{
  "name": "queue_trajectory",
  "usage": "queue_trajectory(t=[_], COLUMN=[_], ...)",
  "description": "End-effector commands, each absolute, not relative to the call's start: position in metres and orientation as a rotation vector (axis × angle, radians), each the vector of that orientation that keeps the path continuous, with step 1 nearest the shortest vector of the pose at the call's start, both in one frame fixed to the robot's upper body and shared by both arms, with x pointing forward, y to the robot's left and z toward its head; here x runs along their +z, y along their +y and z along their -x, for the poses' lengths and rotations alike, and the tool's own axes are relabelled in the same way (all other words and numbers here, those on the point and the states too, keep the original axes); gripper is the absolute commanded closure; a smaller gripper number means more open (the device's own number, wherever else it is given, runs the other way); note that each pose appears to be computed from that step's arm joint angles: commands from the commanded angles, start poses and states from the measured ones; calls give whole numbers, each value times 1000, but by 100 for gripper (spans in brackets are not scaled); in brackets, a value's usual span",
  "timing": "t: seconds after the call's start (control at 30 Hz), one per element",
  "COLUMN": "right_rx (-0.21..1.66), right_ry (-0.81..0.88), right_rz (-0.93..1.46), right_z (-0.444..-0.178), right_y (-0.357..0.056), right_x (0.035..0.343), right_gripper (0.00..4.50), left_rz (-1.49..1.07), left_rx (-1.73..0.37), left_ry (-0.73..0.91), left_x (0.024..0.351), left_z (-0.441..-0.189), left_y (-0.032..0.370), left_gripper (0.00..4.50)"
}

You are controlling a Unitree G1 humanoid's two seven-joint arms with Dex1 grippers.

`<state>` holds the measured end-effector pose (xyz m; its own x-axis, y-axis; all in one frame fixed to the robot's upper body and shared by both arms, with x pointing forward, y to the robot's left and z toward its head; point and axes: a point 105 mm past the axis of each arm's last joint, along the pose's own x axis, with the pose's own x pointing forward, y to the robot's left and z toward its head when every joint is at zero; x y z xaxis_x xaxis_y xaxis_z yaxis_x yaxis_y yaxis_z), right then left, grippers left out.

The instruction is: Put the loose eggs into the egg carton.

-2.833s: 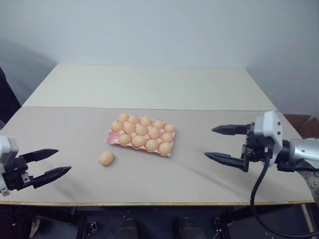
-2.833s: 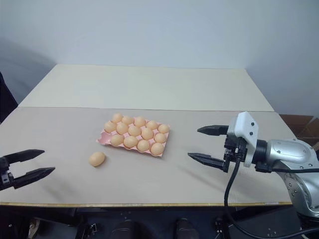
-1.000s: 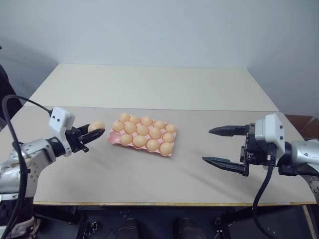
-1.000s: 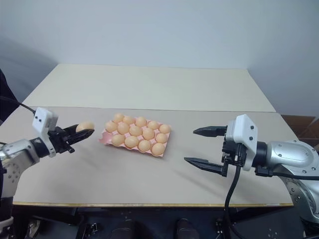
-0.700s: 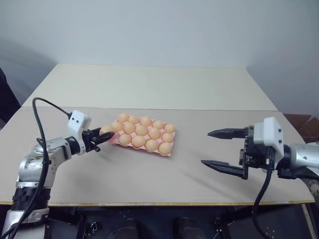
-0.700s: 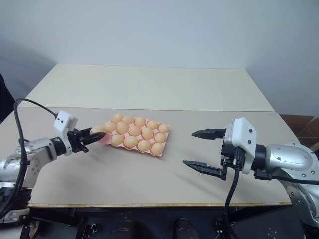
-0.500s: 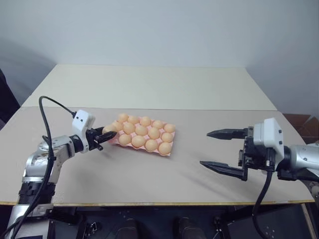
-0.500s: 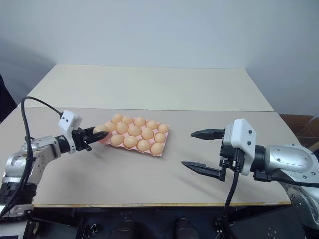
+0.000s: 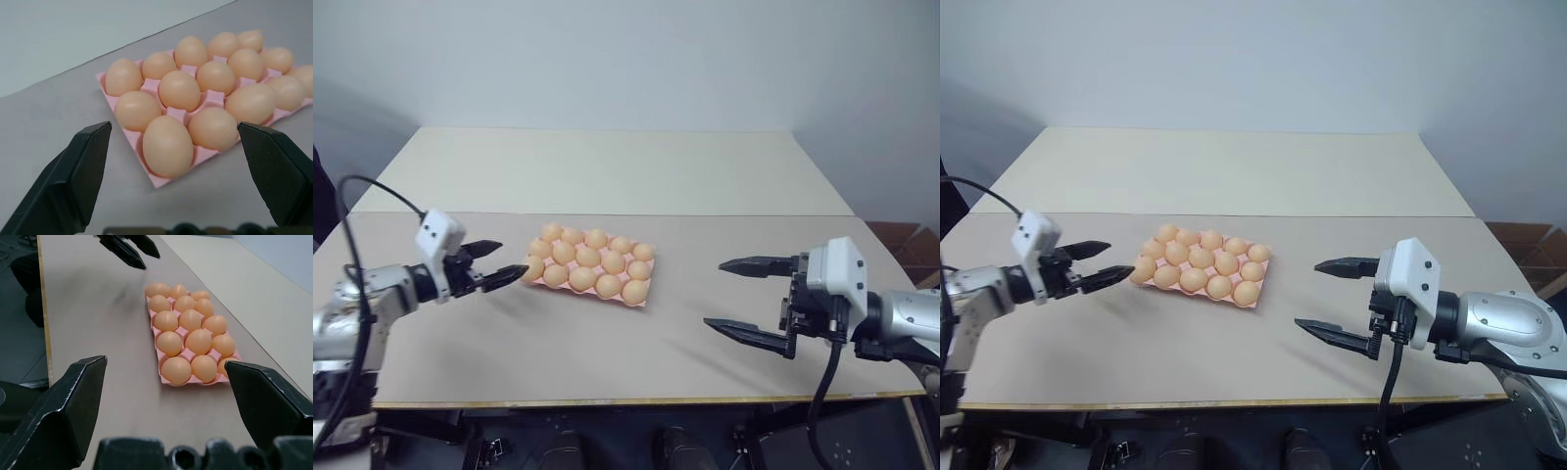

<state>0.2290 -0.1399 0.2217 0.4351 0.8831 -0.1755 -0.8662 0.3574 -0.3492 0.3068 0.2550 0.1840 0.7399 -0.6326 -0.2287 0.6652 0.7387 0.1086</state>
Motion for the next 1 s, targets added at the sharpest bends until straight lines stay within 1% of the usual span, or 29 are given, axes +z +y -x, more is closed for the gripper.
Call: queue_trajectory(t=[0.03, 0.17, 0.23, 0.3, 0.53, 0.73, 1.0], right_rx=[1085, 1102, 1118, 1126, 1172, 1212, 1242], right_ry=[-81, -67, -53, -45, -21, -25, -12], right_rz=[446, 428, 426, 425, 377, 387, 404], right_z=[-237, -241, -241, -241, -246, -252, -254], right_y=[-145, -146, -146, -146, -148, -147, -147], right_x=[231, 230, 227, 226, 224, 227, 224], right_gripper=[0, 0, 0, 0, 0, 0, 0], left_rz=[-222, -213, -204, -213, -173, -162, -153], left_rx=[-762, -779, -750, -686, -630, -619, -636], left_ry=[130, 171, 208, 242, 186, 199, 176], left_x=[202, 198, 193, 186, 192, 191, 197], left_z=[-282, -246, -232, -226, -196, -183, -188], left_y=[252, 254, 257, 261, 248, 245, 243], left_gripper=[3, 3, 3, 3, 3, 3, 3])
